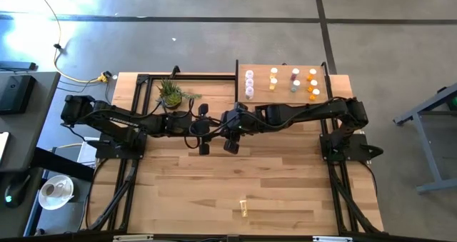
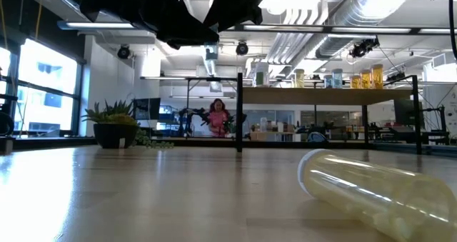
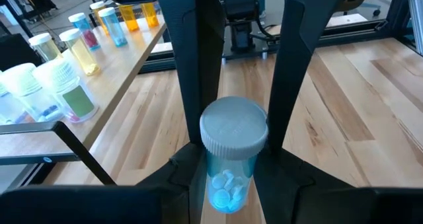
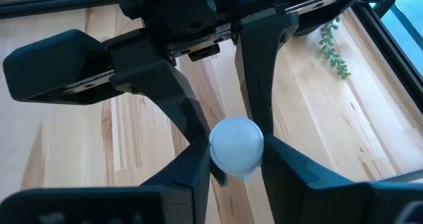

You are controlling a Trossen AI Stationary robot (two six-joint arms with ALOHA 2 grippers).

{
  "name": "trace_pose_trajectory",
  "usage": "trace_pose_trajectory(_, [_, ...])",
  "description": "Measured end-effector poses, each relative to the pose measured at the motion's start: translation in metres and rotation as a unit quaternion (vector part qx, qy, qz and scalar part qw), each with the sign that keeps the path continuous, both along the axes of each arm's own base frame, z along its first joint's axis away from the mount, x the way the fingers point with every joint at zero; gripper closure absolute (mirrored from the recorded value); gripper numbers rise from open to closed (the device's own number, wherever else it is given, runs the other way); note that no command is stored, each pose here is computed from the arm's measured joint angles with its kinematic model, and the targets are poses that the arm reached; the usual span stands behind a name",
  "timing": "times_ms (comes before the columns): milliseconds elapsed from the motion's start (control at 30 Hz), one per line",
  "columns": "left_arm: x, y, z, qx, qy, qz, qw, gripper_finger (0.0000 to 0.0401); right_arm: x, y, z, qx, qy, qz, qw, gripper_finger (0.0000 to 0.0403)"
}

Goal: Pick and place medicine bottles onto shelf by color
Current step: Put the blue pill bottle aligned with the other blue pill bottles on the shelf

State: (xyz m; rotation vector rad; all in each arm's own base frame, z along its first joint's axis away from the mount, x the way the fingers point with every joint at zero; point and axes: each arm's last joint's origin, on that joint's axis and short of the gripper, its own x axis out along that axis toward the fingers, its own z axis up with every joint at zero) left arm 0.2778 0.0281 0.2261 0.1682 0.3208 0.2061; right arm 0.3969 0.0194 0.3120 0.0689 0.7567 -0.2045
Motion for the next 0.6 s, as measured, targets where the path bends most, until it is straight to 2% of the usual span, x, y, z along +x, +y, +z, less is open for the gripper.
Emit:
trace_pose_trajectory(167, [0.0000,0.0000,0.0001,0.022,0.005,-0.007,1.000,0.0288,0.0000,-0.0001,0.0000,-0.001,0.000,-0.001,1.000,0.0305])
trace_pose_trajectory(600, [-0.0003,0.0013,0.0004,0.035,0.008,0.023,0.999,0.0200,0.0002,-0.0001,0.0008,-0.004,-0.009,-0.033,0.999,0.0306])
